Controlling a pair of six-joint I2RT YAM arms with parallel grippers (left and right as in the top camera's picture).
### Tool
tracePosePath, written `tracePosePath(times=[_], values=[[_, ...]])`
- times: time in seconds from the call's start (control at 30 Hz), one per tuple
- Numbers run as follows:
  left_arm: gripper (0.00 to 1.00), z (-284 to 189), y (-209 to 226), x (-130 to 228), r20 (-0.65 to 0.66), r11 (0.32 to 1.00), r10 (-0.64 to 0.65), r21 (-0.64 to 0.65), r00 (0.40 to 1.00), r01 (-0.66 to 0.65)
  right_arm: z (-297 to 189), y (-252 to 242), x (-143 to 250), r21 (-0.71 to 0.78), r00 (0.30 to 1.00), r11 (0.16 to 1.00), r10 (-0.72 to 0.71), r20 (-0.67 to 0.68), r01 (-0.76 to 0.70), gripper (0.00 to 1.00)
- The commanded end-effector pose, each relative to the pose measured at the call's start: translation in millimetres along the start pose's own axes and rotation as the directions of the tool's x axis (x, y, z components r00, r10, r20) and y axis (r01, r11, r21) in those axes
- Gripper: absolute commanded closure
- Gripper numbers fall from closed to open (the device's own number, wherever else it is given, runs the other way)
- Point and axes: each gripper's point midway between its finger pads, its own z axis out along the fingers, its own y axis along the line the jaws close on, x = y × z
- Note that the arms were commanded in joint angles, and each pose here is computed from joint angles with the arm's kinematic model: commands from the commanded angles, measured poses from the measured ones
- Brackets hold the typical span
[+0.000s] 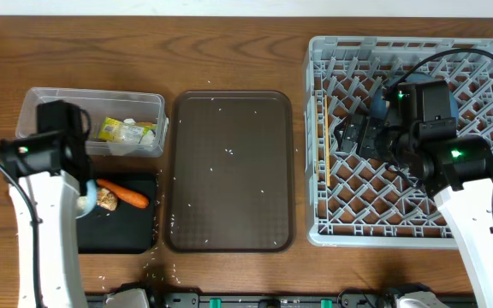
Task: Sort waste into correct bins and load items into the dishwasher rack
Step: 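Tip the rice bowl over the black tray to pour out rice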
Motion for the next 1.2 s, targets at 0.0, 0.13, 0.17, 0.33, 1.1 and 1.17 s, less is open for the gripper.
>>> tracePosePath(times=[0.0,0.13,0.17,0.33,1.1,1.17], values=[[0.93,15,34,-9,0.018,0.979,-0.049,-0.195,0.999,0.051,-4,-1,-2,0.001,1.0,1.0,0.011,0.015,-0.011,0.01],[0.94,28,44,-8,-0.034,0.967,-0.039,-0.254,0.999,0.029,-4,0,-3,0.0,1.0,1.0,0.01,0.017,-0.01,0.01],[0.94,31,44,-7,-0.052,0.965,-0.035,-0.262,0.998,0.02,-4,0,-3,0.0,1.0,1.0,0.01,0.017,-0.01,0.01],[0.94,45,37,-5,-0.125,0.954,0.018,-0.296,0.992,-0.055,-4,0,0,-0.004,1.0,1.0,0.012,0.007,-0.012,0.01],[0.94,81,15,1,-0.291,0.867,0.17,-0.41,0.941,-0.283,-4,-1,1,0.0,1.0,1.0,0.013,0.0,-0.013,0.01],[0.94,84,13,4,-0.31,0.859,0.174,-0.417,0.935,-0.298,-4,-1,1,0.0,1.0,1.0,0.013,0.0,-0.013,0.01]])
